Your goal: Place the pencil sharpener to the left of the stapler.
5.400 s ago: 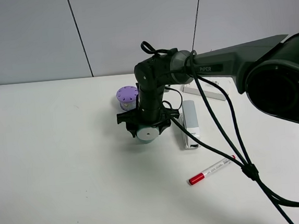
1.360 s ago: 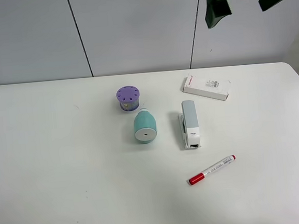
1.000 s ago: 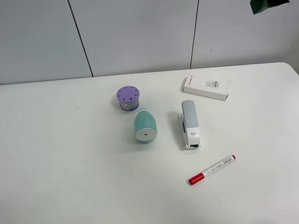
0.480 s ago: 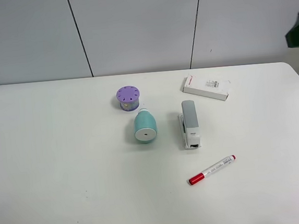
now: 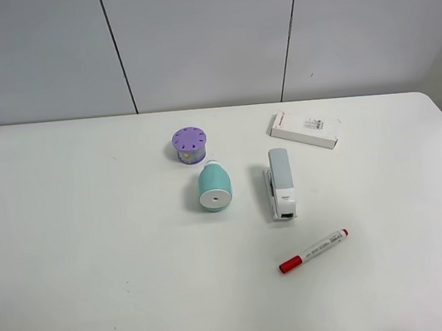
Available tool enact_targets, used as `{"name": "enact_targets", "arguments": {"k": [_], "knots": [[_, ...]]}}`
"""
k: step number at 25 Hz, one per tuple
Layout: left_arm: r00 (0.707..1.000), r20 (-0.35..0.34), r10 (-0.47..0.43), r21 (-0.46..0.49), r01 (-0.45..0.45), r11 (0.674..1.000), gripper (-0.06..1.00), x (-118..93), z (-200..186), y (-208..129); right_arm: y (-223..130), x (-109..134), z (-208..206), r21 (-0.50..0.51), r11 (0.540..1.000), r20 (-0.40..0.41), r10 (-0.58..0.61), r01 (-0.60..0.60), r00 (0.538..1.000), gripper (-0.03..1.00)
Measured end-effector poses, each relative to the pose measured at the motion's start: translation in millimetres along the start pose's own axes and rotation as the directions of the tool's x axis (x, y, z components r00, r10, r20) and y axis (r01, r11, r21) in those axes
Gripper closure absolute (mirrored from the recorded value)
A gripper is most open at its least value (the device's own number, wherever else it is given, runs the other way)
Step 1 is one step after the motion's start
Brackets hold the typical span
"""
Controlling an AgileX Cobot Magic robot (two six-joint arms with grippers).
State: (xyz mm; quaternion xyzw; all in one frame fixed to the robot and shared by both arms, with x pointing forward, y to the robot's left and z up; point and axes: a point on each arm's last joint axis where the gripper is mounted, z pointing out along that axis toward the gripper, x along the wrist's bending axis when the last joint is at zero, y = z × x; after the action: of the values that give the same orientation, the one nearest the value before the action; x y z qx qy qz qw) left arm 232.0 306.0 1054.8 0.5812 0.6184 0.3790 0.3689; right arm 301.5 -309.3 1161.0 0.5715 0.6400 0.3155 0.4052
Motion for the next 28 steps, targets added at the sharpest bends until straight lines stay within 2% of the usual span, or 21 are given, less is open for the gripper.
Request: {"name": "enact_targets", "arguments": {"k": [5, 13, 23, 28], "knots": [[1.000, 0.000, 0.000, 0.000, 0.000, 1.000, -0.01, 0.0, 0.0, 0.0, -21.8, -4.4, -23.6, -0.044, 0.996, 0.016, 0.077, -0.076, 0.997, -0.02], [1.000, 0.000, 0.000, 0.000, 0.000, 1.000, -0.01, 0.0, 0.0, 0.0, -67.7, 4.9, -40.9, -0.100, 0.992, 0.063, 0.088, -0.082, 0.994, -0.02], [1.000, 0.000, 0.000, 0.000, 0.000, 1.000, -0.01, 0.0, 0.0, 0.0, -116.4, 24.3, -21.9, -0.058, 0.989, -0.009, 0.133, -0.133, 0.991, -0.02], [1.000, 0.000, 0.000, 0.000, 0.000, 1.000, -0.01, 0.0, 0.0, 0.0, -123.8, 28.1, -14.5, -0.010, 0.990, -0.035, 0.140, -0.141, 0.989, -0.02]]}}
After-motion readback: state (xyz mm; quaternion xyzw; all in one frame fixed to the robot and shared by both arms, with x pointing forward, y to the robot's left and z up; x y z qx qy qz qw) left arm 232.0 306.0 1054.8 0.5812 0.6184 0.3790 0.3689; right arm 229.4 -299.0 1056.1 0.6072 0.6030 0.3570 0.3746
